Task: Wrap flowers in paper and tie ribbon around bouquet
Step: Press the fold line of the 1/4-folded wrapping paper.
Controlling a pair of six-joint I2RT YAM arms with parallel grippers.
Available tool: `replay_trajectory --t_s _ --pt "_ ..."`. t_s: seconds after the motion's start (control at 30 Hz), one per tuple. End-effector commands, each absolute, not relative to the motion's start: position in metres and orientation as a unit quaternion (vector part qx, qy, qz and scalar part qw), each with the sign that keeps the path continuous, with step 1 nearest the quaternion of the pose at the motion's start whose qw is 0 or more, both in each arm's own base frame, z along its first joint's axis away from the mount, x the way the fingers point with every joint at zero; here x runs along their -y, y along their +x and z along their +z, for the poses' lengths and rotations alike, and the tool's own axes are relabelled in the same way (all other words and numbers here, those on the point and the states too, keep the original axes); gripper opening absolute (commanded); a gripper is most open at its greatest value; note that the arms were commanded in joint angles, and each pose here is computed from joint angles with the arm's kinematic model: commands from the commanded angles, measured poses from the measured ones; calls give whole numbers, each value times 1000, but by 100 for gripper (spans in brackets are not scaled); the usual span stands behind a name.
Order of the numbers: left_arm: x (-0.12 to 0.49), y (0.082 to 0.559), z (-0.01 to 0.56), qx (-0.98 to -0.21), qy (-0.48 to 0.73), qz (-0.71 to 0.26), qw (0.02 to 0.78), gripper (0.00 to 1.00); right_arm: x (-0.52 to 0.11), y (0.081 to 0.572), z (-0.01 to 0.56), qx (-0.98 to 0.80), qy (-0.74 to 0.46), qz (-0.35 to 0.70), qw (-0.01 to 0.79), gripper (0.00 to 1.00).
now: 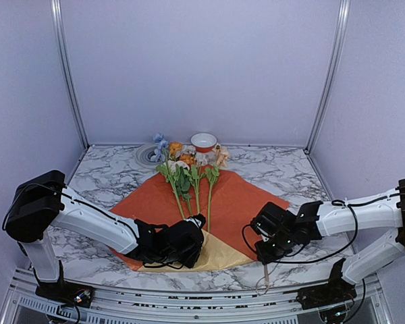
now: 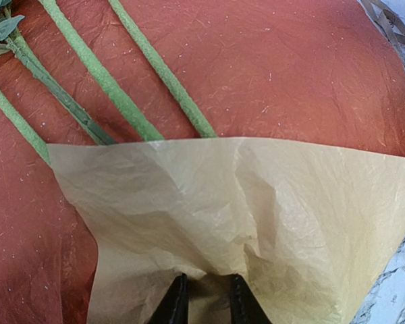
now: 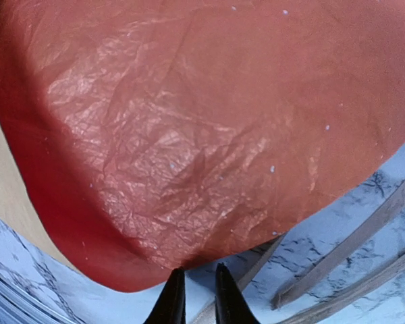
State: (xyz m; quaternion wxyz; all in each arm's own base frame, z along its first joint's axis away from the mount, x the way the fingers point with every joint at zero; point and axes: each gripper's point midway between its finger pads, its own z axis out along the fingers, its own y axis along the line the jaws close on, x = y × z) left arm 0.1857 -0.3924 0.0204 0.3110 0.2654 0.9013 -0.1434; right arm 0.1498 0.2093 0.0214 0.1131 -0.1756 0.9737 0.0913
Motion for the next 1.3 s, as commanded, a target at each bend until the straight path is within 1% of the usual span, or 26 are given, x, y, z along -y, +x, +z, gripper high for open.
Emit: replay_trajectory --t_s 0.0,0.07,0.13,0.27,0.33,0.4,0.43,0.53,0.6,0.67,0.73,0.77,0.8,0.83,0.9,0.93,1.0,1.1,1.2,1.27 --pt "365 183 -2 -912 281 -91 285 21 -215 161 54 -975 -142 103 135 23" --pt "365 183 -1 -912 281 -90 286 21 -218 163 61 -975 -121 130 134 37" --pt "367 183 0 -911 283 -92 285 21 -223 161 63 -972 -94 180 123 44" --pt "366 184 0 -910 284 -89 288 21 -239 150 74 -947 -63 298 102 55" --pt "367 184 1 -910 284 -88 288 21 -243 145 78 -943 -50 316 87 60" --pt "367 184 1 -910 285 -90 286 21 -246 140 82 -943 -44 320 78 61" --pt "368 183 0 -910 286 -89 286 21 -247 138 82 -944 -41 319 74 61" --pt "367 184 0 -909 288 -87 288 21 -243 139 74 -953 -18 296 67 49" --pt "369 185 2 -909 287 -88 290 21 -243 144 73 -962 -18 259 86 45" --pt "370 185 4 -908 288 -90 291 21 -246 152 83 -970 -41 199 136 44" --pt "369 185 5 -908 288 -89 291 21 -251 155 86 -973 -66 158 153 44" --pt "368 185 5 -909 287 -88 291 21 -258 154 87 -972 -83 153 157 44" --pt "367 185 5 -909 286 -87 291 21 -271 155 91 -967 -105 160 168 41" --pt "367 185 4 -909 285 -86 291 21 -288 154 94 -957 -133 183 179 39" --pt "367 185 5 -909 286 -86 290 21 -325 145 95 -930 -196 261 170 37" --pt "367 185 6 -909 288 -86 290 21 -336 140 90 -923 -214 283 152 36" --pt "368 185 10 -906 293 -86 292 21 -335 144 67 -933 -212 263 124 29" --pt "371 189 24 -901 291 -92 307 21 -324 143 33 -949 -203 226 82 21" --pt "377 193 42 -895 290 -98 325 22 -321 134 17 -952 -193 232 55 19" --pt "383 195 58 -889 293 -104 336 22 -315 134 13 -957 -186 216 51 18"
